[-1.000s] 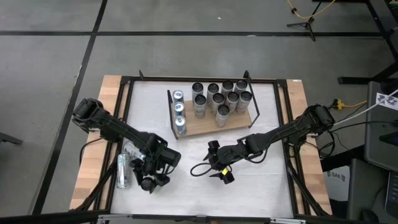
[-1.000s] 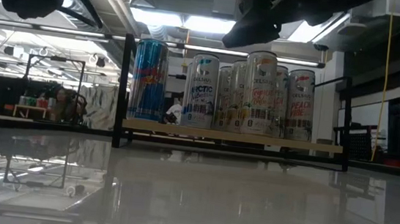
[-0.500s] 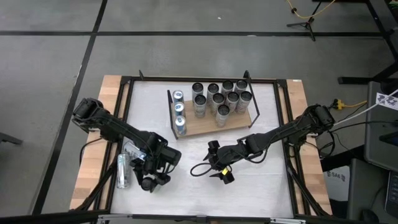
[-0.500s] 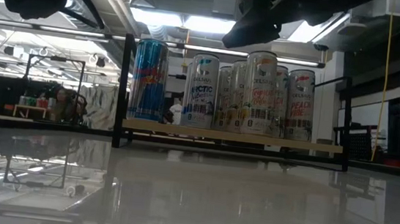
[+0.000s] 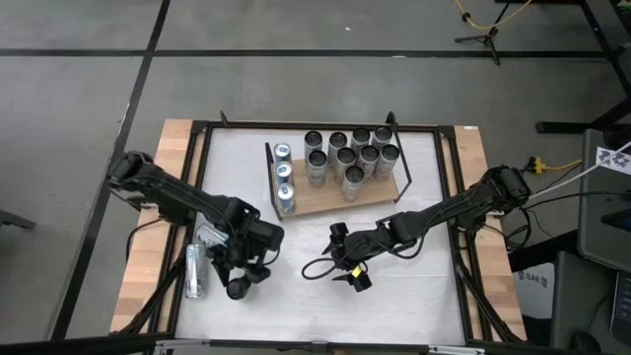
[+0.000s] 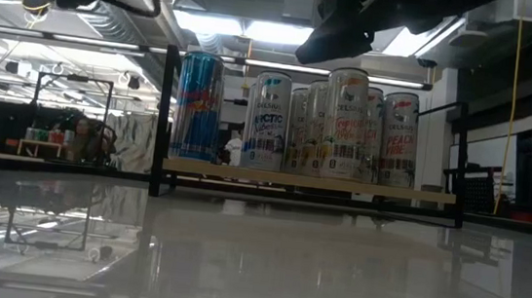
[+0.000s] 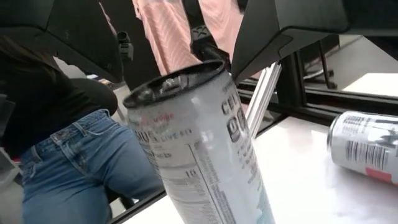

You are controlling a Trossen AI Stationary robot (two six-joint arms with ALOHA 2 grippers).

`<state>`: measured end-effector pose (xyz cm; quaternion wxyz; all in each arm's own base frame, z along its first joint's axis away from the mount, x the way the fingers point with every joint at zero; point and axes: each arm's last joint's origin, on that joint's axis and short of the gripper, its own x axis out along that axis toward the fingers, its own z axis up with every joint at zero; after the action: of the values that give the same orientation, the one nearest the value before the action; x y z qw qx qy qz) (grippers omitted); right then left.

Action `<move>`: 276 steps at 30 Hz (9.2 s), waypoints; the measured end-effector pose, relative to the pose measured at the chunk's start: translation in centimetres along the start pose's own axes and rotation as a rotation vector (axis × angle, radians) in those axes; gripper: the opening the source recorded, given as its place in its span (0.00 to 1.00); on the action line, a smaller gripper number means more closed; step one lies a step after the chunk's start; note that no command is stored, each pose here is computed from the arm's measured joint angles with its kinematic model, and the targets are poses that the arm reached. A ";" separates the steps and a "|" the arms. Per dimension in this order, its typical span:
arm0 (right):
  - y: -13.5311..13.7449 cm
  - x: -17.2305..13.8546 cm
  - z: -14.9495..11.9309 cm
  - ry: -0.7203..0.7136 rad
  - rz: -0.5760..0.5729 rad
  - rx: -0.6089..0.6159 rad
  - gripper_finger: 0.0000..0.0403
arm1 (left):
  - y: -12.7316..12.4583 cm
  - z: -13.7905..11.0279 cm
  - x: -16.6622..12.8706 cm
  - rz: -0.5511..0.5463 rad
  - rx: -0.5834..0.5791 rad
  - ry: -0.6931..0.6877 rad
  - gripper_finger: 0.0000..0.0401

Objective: Place canned beverage on shelf
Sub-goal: Put the white-pink soda can on the shelf aligned with the other white-pink soda can

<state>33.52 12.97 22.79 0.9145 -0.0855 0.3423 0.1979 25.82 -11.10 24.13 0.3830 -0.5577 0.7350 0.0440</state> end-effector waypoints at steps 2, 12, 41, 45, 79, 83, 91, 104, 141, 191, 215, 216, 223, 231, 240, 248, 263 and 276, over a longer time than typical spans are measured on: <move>0.0 0.0 0.0 -0.001 0.000 0.000 0.85 | 0.1 -0.4 -0.3 -0.006 0.010 -0.018 0.73; 0.0 0.0 0.0 -0.001 0.000 0.001 0.85 | 1.2 -3.2 -3.2 -0.072 0.130 -0.316 0.73; -0.1 0.0 0.0 -0.003 -0.025 0.230 0.85 | 3.3 -11.8 0.9 0.128 0.938 -0.924 0.73; -0.1 0.0 0.0 -0.004 -0.029 0.268 0.85 | 3.0 -12.9 2.2 0.138 1.081 -1.005 0.73; -0.3 0.0 0.1 -0.021 -0.113 0.329 0.85 | 3.4 -12.4 7.5 0.414 1.225 -1.135 0.73; -0.3 0.0 0.1 -0.021 -0.113 0.329 0.85 | 3.5 -12.3 7.5 0.423 1.220 -1.131 0.73; -0.3 0.0 0.1 -0.021 -0.112 0.329 0.85 | 3.5 -12.3 7.7 0.421 1.223 -1.081 0.73; -0.3 0.0 0.1 -0.021 -0.112 0.329 0.85 | 3.2 -10.3 10.6 0.556 1.215 -1.058 0.73; -0.3 -11.7 1.4 -0.088 -0.208 0.240 0.85 | -4.5 3.6 -4.1 0.462 1.231 -1.338 0.60; -0.3 -11.7 1.6 -0.108 -0.207 0.241 0.85 | -4.9 7.0 -2.5 0.511 1.198 -1.273 0.74; -0.3 -11.8 2.8 -0.226 -0.192 0.248 0.85 | -4.6 2.6 -6.0 0.393 1.204 -1.441 0.74; -0.4 -11.8 2.9 -0.236 -0.199 0.249 0.85 | -4.5 2.2 -6.3 0.382 1.206 -1.451 0.74; -1.2 -10.7 4.2 -0.378 -0.267 0.275 0.85 | -3.3 -1.1 -8.6 0.328 1.213 -1.520 0.74; -3.9 -8.2 4.1 -0.384 -0.238 0.306 0.85 | -0.3 -5.0 -11.0 0.288 1.214 -1.547 0.74; -5.6 -4.9 3.5 -0.368 -0.214 0.310 0.85 | 2.0 -7.6 -12.4 0.254 1.219 -1.573 0.74; -6.4 -2.5 2.3 -0.287 -0.225 0.270 0.85 | 1.9 -7.4 -12.3 0.263 1.217 -1.565 0.74; -7.0 0.0 0.9 -0.200 -0.238 0.257 0.85 | 2.0 -7.4 -12.3 0.267 1.216 -1.561 0.74; -7.0 1.3 0.1 -0.148 -0.236 0.259 0.83 | 2.0 -7.3 -12.2 0.270 1.216 -1.556 0.74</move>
<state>37.38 6.98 22.15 0.9575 0.0084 0.2842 0.0493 21.38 -4.35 36.06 0.9705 0.0057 0.2343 0.0564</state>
